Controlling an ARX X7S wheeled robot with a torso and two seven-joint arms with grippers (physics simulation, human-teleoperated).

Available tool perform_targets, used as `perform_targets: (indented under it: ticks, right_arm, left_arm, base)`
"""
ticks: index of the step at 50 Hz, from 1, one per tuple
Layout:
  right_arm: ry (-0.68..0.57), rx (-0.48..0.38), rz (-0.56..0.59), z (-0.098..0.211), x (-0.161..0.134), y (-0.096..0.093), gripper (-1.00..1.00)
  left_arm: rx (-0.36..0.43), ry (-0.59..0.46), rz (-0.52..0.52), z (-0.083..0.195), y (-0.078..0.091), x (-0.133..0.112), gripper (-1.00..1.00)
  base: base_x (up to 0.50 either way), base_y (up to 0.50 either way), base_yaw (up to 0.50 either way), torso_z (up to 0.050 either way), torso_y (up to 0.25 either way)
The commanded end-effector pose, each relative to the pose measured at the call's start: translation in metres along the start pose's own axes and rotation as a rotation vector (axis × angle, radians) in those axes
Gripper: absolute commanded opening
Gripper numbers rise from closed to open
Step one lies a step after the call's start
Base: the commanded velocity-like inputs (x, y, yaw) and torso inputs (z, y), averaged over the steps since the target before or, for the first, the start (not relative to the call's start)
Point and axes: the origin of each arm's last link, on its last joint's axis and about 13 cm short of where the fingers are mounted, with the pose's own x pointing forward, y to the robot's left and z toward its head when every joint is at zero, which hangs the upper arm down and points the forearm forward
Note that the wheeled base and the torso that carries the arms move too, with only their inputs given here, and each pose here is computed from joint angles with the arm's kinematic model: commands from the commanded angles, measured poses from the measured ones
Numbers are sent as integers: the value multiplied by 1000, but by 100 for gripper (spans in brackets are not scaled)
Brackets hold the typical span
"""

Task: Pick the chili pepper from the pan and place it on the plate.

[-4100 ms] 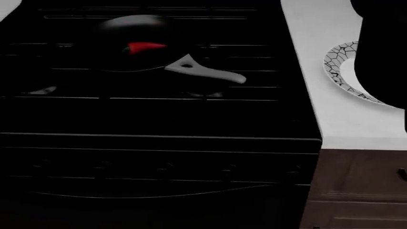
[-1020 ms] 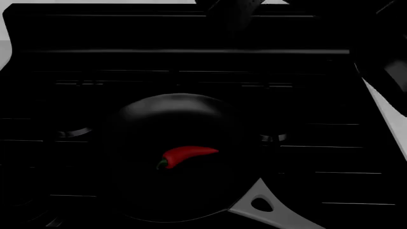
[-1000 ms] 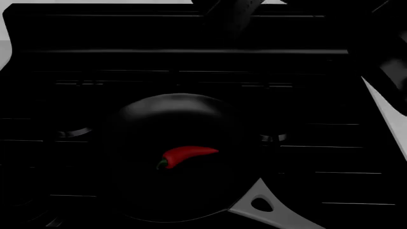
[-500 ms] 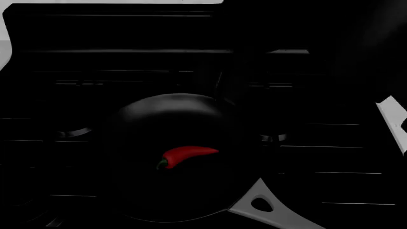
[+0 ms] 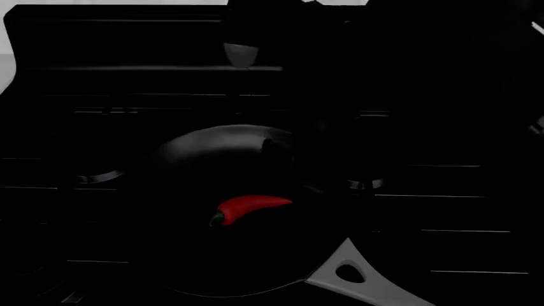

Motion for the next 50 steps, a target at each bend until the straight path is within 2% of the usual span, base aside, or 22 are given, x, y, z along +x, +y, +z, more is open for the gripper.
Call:
perform_targets:
  ticks: [1, 16, 50]
  right_arm:
    - [-67, -13, 105, 4, 8, 0, 100]
    - [-165, 34, 199, -1, 26, -7, 100]
    - [-122, 78, 230, -18, 62, -24, 100]
  left_arm:
    - [-22, -1, 13, 1, -1, 3, 100]
    - [-16, 14, 33, -2, -3, 7, 100]
    - [-13, 38, 42, -11, -5, 12, 100]
  base:
    - [0, 0, 0, 0, 0]
    - [0, 0, 0, 0, 0]
    - [0, 0, 0, 0, 0]
